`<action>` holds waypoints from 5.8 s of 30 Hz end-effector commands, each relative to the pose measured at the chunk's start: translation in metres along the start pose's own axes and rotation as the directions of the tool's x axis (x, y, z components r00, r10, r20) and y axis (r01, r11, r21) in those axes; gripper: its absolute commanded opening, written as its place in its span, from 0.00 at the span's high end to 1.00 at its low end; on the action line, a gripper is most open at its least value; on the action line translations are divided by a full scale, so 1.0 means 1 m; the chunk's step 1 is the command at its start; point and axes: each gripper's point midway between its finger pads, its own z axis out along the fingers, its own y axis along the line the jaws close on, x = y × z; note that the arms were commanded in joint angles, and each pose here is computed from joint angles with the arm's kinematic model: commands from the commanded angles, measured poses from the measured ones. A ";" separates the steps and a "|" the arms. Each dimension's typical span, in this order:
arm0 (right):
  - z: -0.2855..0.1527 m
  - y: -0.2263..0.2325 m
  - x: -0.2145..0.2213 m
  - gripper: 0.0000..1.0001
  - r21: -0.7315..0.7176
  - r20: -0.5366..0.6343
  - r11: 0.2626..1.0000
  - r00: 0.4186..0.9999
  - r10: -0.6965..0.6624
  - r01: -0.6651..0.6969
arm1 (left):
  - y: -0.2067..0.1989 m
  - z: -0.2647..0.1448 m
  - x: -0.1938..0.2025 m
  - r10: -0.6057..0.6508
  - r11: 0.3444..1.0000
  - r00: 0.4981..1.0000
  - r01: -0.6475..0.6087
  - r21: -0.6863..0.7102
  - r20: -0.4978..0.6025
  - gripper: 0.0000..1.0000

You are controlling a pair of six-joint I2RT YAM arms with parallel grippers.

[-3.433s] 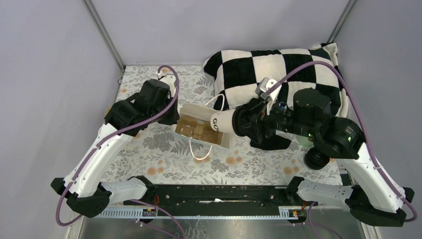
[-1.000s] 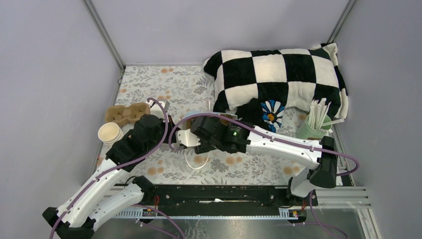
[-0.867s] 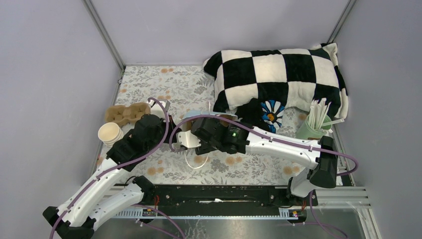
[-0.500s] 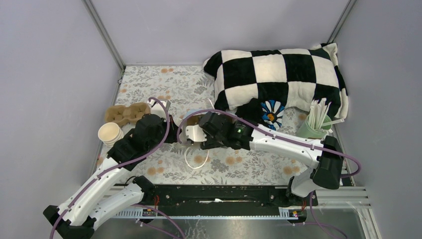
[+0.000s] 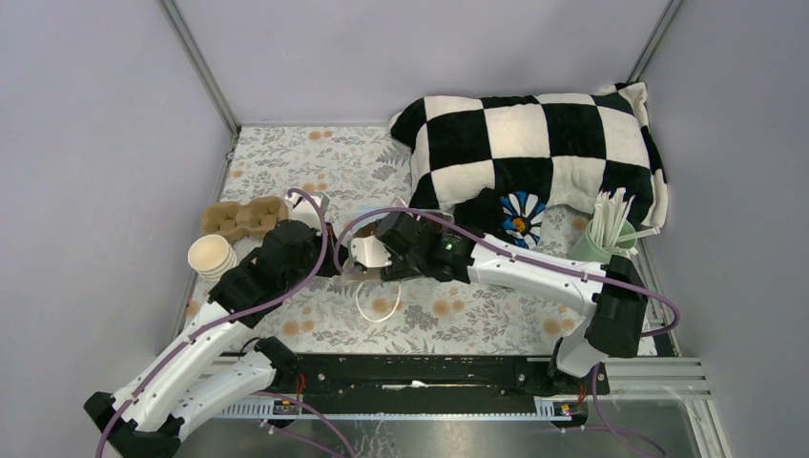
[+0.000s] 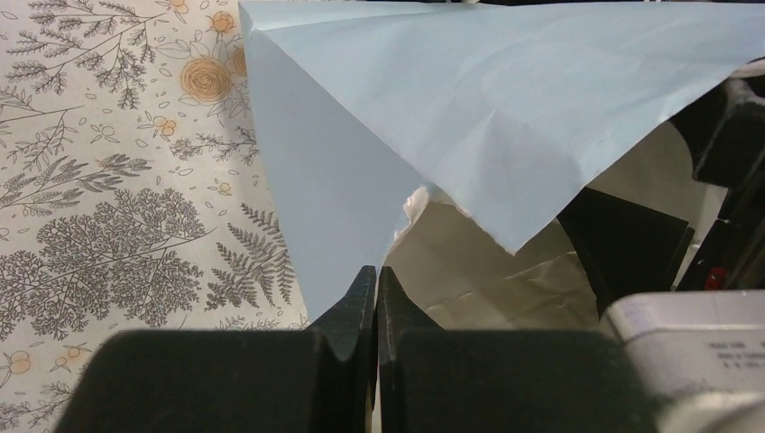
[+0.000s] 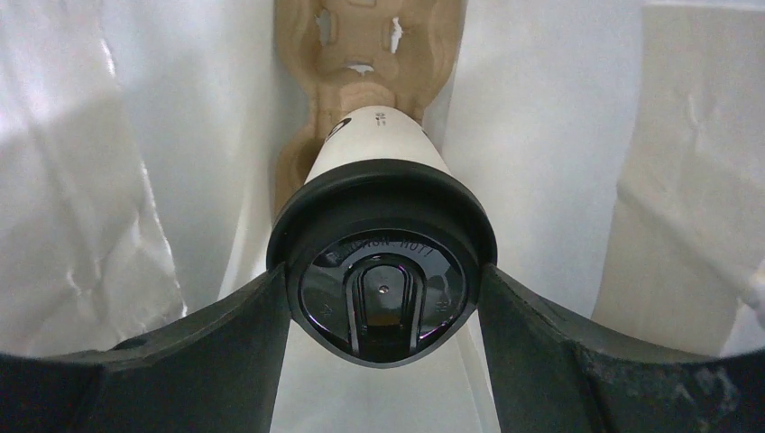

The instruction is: Pack the takeout coffee

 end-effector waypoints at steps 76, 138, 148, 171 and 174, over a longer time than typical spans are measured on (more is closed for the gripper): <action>-0.010 0.065 -0.031 0.54 -0.398 -0.026 0.890 0.972 0.233 -0.224 | -0.021 -0.071 -0.019 -0.149 0.986 0.956 0.123 -0.117 -0.253 1.00; 0.032 0.096 -0.019 0.03 -0.445 -0.209 0.792 0.908 0.362 -0.418 | 0.038 -0.052 -0.053 -0.010 0.901 0.989 -0.055 -0.431 -0.146 1.00; 0.004 0.057 -0.039 0.00 -0.344 -0.163 0.816 0.886 0.435 -0.464 | 0.036 -0.050 -0.045 -0.023 0.910 0.987 -0.044 -0.412 -0.156 1.00; -0.094 0.007 -0.104 0.00 -0.224 0.148 0.704 0.691 0.708 -0.674 | 0.025 -0.036 -0.073 0.004 0.946 0.999 0.011 -0.325 0.046 1.00; -0.075 0.010 -0.097 0.00 -0.164 0.131 0.729 0.718 0.684 -0.665 | 0.017 -0.035 -0.074 -0.003 0.956 1.000 0.012 -0.292 0.030 1.00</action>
